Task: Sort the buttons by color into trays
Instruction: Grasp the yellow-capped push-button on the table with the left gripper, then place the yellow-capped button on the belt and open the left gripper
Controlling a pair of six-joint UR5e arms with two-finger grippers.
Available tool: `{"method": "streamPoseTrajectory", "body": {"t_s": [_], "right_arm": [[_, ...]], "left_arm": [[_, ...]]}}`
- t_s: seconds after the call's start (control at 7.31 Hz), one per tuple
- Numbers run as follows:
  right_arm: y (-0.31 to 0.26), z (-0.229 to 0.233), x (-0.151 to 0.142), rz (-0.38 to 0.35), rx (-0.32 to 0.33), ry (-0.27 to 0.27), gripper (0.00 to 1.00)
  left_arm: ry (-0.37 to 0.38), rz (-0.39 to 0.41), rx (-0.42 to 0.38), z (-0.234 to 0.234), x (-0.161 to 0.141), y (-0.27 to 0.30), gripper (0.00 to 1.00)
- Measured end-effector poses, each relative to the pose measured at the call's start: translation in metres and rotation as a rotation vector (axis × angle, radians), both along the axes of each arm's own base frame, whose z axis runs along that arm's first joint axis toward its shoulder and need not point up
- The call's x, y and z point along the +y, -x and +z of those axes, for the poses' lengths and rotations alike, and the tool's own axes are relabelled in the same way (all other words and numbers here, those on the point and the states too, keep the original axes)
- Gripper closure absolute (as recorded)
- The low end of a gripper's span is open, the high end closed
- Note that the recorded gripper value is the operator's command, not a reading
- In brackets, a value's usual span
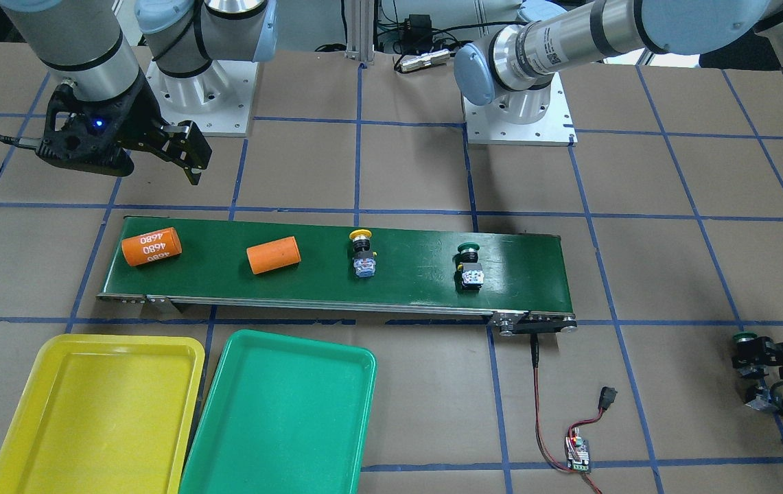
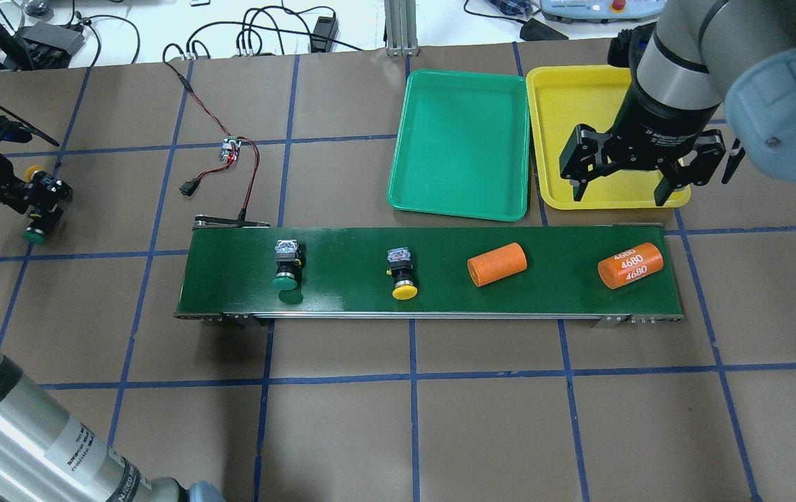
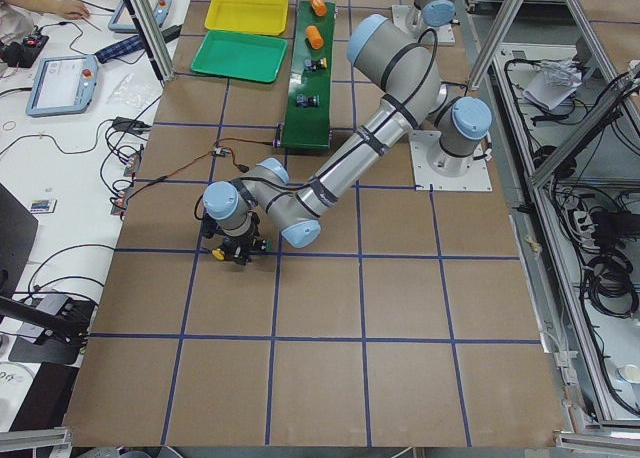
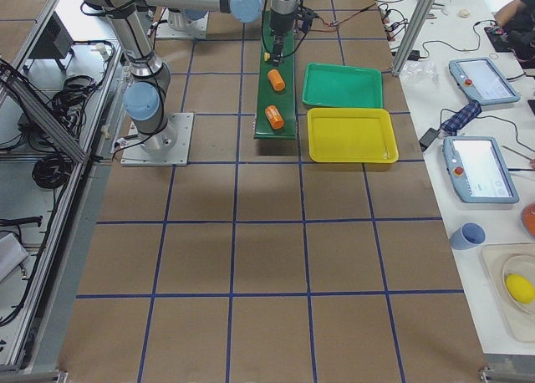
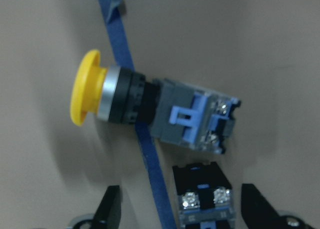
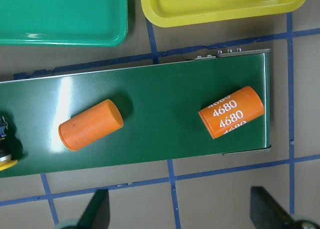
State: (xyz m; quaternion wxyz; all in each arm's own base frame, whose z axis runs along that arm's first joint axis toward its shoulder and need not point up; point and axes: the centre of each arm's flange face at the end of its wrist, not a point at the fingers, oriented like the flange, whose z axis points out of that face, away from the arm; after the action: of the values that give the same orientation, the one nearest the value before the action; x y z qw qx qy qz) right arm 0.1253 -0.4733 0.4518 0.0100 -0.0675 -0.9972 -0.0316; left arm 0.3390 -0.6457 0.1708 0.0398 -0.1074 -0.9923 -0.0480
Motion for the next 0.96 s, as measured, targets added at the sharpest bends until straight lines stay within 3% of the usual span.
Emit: {"method": "streamPoseTrajectory", "body": {"t_s": [0.27, 0.55, 0.68, 0.96], "right_arm": [[0.000, 0.000, 0.000, 0.000, 0.001, -0.001, 0.00], [0.000, 0.000, 0.000, -0.001, -0.001, -0.001, 0.00], [0.000, 0.000, 0.000, -0.001, -0.002, 0.000, 0.00], [0.000, 0.000, 0.000, -0.002, -0.004, 0.003, 0.00]], "left_arm": [[-0.030, -0.002, 0.014, 0.008, 0.001, 0.004, 1.00], [-0.013, -0.021, -0.004, 0.034, -0.003, 0.019, 1.00], [-0.013, -0.042, -0.005, 0.058, -0.001, 0.046, 1.00], [-0.054, -0.005, 0.045, 0.112, 0.022, 0.130, 1.00]]}}
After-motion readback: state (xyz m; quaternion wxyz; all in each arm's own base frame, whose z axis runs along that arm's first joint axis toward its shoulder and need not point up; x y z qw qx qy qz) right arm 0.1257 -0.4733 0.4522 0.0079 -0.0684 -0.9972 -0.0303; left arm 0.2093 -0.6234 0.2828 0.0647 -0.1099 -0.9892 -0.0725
